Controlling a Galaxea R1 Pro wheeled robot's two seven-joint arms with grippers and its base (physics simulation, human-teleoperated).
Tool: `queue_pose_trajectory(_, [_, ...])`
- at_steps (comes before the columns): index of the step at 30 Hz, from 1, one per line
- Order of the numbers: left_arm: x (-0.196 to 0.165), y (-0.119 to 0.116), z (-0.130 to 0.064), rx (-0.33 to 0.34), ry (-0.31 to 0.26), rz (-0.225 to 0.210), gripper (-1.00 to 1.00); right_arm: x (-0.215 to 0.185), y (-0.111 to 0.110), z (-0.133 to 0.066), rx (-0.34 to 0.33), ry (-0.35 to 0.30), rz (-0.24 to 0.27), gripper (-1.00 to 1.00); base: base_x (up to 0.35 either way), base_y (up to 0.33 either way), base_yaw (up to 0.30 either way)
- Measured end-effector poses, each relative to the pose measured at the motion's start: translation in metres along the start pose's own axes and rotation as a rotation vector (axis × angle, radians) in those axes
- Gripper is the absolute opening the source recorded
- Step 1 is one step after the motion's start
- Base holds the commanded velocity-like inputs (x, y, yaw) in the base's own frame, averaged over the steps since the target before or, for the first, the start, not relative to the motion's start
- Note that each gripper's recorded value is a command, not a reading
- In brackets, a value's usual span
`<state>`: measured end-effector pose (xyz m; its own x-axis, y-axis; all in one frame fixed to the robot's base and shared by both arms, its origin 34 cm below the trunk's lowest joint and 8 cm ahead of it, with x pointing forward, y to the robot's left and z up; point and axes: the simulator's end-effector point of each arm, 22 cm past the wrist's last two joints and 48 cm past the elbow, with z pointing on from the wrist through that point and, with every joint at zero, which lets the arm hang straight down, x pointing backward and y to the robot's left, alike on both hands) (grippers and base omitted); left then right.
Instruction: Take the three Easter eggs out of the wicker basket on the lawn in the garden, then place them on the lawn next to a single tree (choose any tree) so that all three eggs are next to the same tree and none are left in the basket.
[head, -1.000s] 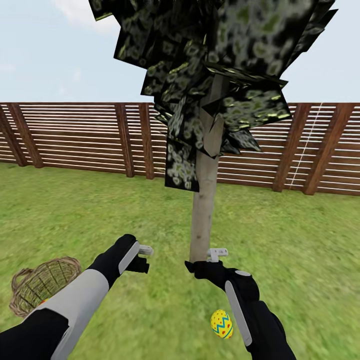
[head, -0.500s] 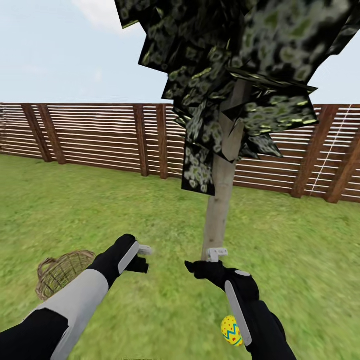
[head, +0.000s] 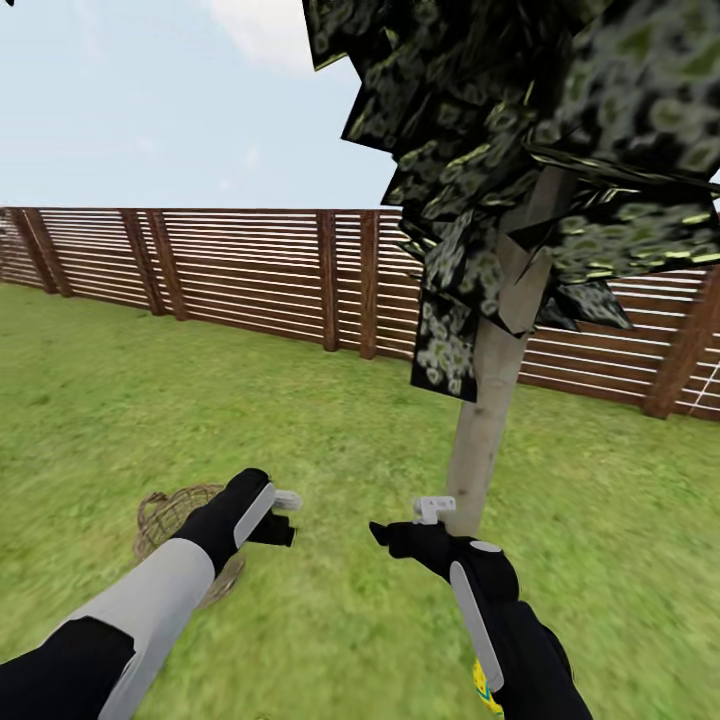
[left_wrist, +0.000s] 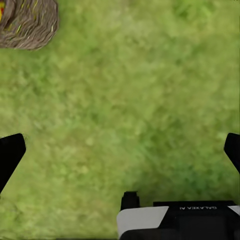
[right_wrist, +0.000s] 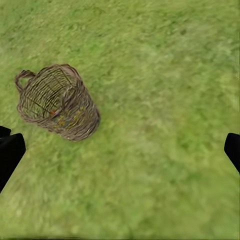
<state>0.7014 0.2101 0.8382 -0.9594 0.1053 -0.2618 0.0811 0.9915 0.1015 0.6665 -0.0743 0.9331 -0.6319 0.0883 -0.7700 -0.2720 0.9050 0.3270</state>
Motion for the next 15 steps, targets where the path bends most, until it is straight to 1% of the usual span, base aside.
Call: queue_pose_trajectory(15, [-0.001, 0.005, -0.017, -0.001, 0.000, -0.006, 1.00, -0.010, 0.006, -0.012, 0.001, 0.002, 0.000, 1.00, 0.000, 0.000, 0.290])
